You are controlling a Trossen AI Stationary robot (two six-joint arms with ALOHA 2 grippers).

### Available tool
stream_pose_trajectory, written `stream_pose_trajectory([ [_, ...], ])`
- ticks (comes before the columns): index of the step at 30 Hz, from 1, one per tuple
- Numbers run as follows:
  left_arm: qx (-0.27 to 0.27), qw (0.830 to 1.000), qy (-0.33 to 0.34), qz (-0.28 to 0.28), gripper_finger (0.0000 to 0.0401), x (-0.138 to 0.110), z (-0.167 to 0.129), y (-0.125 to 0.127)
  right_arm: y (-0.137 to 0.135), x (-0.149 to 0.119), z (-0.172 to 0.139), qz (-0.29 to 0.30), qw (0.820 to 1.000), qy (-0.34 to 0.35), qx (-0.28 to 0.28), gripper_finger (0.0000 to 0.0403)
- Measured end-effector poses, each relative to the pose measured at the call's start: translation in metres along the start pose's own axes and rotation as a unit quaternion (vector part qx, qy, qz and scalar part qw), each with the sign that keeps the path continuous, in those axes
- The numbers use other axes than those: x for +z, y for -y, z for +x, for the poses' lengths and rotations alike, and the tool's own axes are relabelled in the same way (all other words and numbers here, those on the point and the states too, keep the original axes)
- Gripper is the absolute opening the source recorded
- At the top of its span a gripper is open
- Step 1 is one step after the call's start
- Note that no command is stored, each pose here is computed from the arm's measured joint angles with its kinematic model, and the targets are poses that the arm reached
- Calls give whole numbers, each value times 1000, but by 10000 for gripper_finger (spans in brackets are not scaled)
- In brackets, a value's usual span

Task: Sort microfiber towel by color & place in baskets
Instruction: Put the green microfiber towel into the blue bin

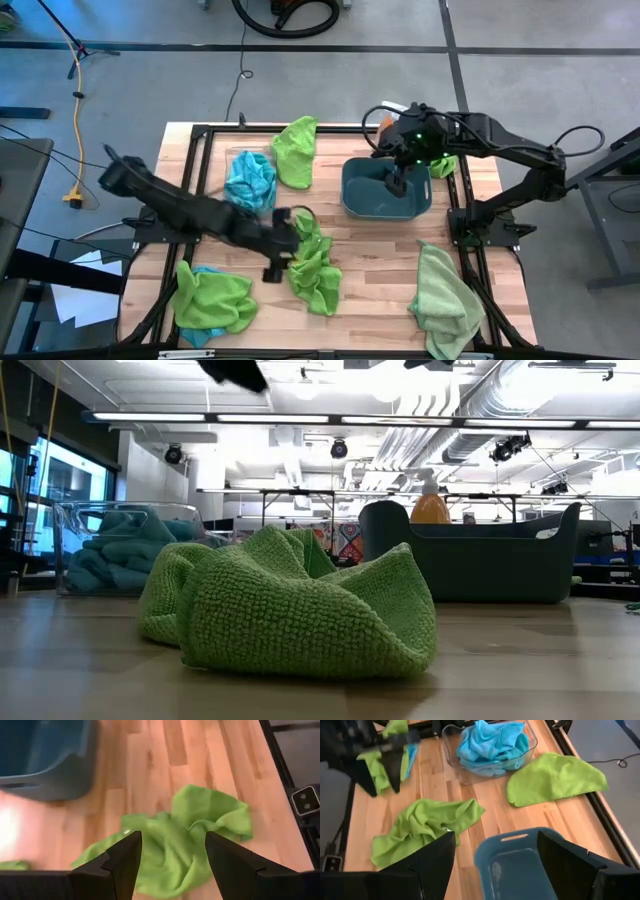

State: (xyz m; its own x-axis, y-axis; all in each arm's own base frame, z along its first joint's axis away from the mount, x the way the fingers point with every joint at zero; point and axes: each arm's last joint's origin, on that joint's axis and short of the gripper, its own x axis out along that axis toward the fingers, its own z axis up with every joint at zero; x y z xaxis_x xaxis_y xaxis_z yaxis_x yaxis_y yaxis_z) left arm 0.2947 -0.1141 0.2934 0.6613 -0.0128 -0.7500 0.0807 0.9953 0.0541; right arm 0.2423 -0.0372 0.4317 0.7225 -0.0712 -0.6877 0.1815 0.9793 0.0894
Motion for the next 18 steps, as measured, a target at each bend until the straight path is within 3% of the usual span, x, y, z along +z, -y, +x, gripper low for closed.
stream_pose_trajectory([
  [9,-21,995,-100,14,213,-8,68,14,0,-1,-7,-33,999,8,0,277],
  [18,8,983,-181,-10,214,-33,118,21,0,-1,-7,-41,999,7,0,277],
])
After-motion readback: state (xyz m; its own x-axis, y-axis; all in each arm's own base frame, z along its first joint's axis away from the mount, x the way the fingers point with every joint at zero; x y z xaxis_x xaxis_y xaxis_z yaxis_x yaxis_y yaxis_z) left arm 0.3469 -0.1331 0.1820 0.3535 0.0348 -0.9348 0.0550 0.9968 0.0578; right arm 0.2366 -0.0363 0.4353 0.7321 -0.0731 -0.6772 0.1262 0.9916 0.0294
